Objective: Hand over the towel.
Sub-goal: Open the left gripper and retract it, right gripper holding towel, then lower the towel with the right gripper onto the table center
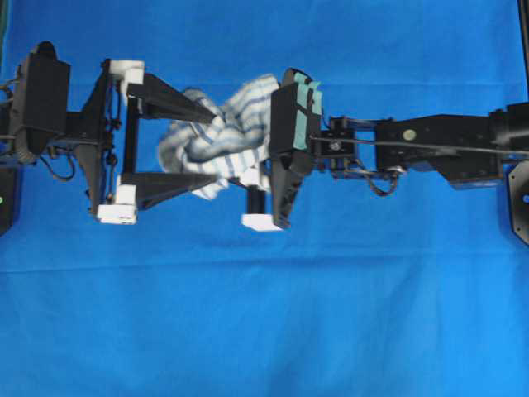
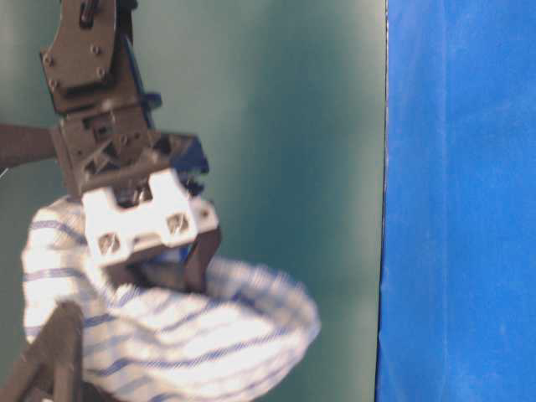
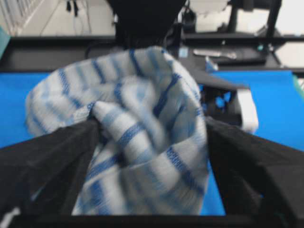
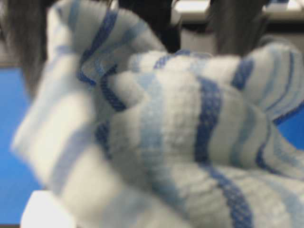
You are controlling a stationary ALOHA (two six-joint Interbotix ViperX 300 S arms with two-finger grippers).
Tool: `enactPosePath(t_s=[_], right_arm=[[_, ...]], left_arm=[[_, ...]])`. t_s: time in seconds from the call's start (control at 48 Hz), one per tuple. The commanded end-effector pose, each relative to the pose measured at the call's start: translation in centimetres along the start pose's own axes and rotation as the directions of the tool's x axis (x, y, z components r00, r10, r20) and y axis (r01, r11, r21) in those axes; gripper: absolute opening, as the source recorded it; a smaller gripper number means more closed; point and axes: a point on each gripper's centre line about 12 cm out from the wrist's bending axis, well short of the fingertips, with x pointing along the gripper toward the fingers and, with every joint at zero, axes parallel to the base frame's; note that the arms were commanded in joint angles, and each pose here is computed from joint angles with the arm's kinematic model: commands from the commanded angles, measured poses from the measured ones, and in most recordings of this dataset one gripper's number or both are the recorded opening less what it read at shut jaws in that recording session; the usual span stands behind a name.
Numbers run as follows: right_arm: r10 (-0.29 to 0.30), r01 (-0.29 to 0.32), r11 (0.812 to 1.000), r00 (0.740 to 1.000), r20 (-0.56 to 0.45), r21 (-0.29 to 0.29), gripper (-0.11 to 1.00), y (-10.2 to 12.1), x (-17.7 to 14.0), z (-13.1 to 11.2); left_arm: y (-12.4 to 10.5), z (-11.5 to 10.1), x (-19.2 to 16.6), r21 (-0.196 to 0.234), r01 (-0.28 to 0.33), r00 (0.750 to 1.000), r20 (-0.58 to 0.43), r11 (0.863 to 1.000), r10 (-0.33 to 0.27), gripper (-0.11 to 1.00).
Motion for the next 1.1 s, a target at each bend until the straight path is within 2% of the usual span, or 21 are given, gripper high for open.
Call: enactPosePath(t_s=[0.0, 0.062, 0.521, 0.646, 0.771, 0.938, 0.979, 1.083], right_arm=[[0.003, -0.002, 1.0, 0.999, 0.048, -0.003, 0.06, 0.1, -1.6, 1.9], [0.003, -0.002, 1.0, 0.999, 0.044, -0.003, 0.06, 0.1, -2.5, 1.8], [-0.002, 0.002, 1.0, 1.0, 0.026, 0.005, 0.06, -0.1, -11.6, 0.0], [-0.003, 0.002, 1.0, 1.0, 0.025, 0.008, 0.06, -0.1, -12.7, -0.2], [-0.011, 0.011, 1.0, 1.0, 0.008, 0.009, 0.06, -0.4, -12.3, -0.3], [-0.046, 0.049, 0.999, 0.987, -0.151, 0.016, 0.06, -1.8, -10.2, -1.9], [-0.051, 0.054, 0.998, 0.977, -0.205, 0.011, 0.06, -2.0, -9.6, -2.5], [-0.056, 0.06, 0.998, 0.934, -0.354, 0.001, 0.06, -2.4, -7.6, -4.4]], left_arm=[[0.1, 1.0, -0.9, -0.002, -0.005, 0.999, 0.034, 1.0, 0.005, 0.89], [0.1, 1.1, -1.8, -0.002, -0.005, 0.999, 0.037, 1.0, 0.005, 0.93], [0.1, 1.2, -7.5, -0.006, 0.0, 1.0, -0.009, 1.0, 0.0, 0.93], [0.1, 1.1, -7.8, -0.006, 0.0, 1.0, -0.009, 1.0, 0.0, 0.93], [0.1, 0.9, -7.7, -0.006, 0.0, 1.0, -0.014, 1.0, 0.0, 0.93], [0.1, 0.8, -7.5, -0.006, 0.001, 1.0, -0.021, 1.0, -0.001, 0.93], [0.1, 0.7, -7.5, -0.006, 0.001, 1.0, -0.025, 1.0, -0.001, 0.93], [0.1, 0.6, -7.5, -0.006, 0.001, 1.0, -0.031, 1.0, -0.001, 0.93]])
